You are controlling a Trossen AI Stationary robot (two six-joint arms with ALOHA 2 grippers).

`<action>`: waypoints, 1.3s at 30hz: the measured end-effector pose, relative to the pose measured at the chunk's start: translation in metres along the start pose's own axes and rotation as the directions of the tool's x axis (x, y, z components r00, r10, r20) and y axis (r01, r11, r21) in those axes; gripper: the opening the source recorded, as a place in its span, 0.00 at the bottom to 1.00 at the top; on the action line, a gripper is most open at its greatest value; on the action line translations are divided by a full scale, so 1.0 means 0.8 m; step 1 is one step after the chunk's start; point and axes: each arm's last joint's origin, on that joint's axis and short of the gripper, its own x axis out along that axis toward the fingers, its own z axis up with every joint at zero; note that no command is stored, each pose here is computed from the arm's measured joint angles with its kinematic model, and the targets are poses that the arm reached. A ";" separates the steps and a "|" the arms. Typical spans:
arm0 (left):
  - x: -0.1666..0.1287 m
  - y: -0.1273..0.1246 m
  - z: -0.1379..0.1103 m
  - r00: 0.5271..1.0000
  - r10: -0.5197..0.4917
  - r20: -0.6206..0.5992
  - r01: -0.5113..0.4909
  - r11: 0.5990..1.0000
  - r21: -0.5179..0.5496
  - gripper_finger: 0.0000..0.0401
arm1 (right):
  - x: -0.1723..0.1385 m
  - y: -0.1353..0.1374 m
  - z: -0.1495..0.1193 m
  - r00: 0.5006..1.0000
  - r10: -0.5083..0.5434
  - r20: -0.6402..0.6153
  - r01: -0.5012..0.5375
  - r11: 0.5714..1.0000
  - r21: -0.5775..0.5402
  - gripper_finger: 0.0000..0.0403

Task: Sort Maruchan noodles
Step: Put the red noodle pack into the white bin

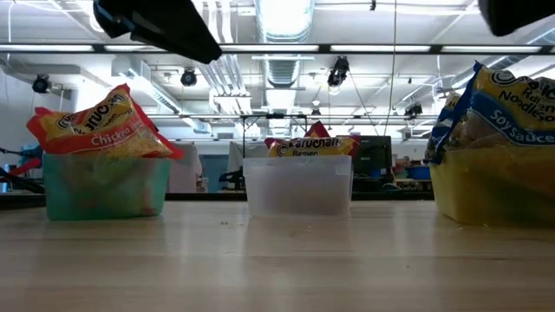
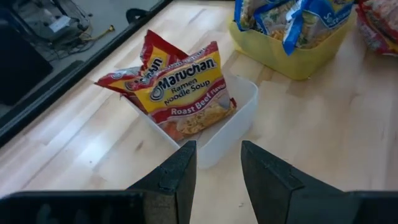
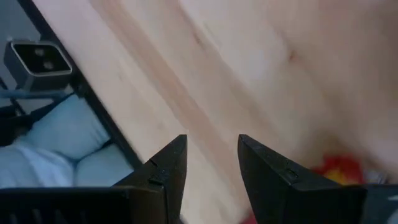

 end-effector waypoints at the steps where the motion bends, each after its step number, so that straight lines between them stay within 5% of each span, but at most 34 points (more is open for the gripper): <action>1: 0.000 0.000 -0.001 1.000 0.008 0.005 -0.008 1.000 0.003 0.27 | 0.000 0.000 -0.001 1.000 0.003 -0.015 -0.003 1.000 0.008 0.33; 10: 0.004 0.004 -0.010 0.999 0.041 0.016 -0.042 0.999 0.006 0.27 | 0.015 0.013 -0.011 0.971 0.105 -0.213 -0.061 0.978 0.201 0.33; 18: 0.005 0.007 -0.013 0.995 0.083 0.053 -0.084 0.996 0.012 0.27 | -0.001 0.037 -0.039 0.958 0.143 -0.248 -0.054 0.940 0.336 0.33; 22: 0.005 0.007 -0.012 0.993 0.093 0.070 -0.094 0.996 0.001 0.27 | -0.015 0.036 -0.056 0.961 0.001 -0.276 0.106 0.922 0.373 0.33; 28: 0.004 0.005 -0.009 0.993 0.085 0.078 -0.084 0.996 -0.019 0.27 | -0.049 0.027 -0.079 0.923 -0.245 -0.296 0.358 0.827 0.434 0.33; 34: 0.003 0.004 -0.009 0.994 0.082 0.078 -0.081 0.997 -0.011 0.27 | -0.059 0.009 -0.091 0.864 -0.412 -0.289 0.503 0.712 0.491 0.33; 39: 0.003 0.005 -0.010 0.994 0.084 0.076 -0.084 0.996 -0.004 0.27 | -0.051 -0.007 -0.091 0.836 -0.469 -0.284 0.548 0.695 0.465 0.33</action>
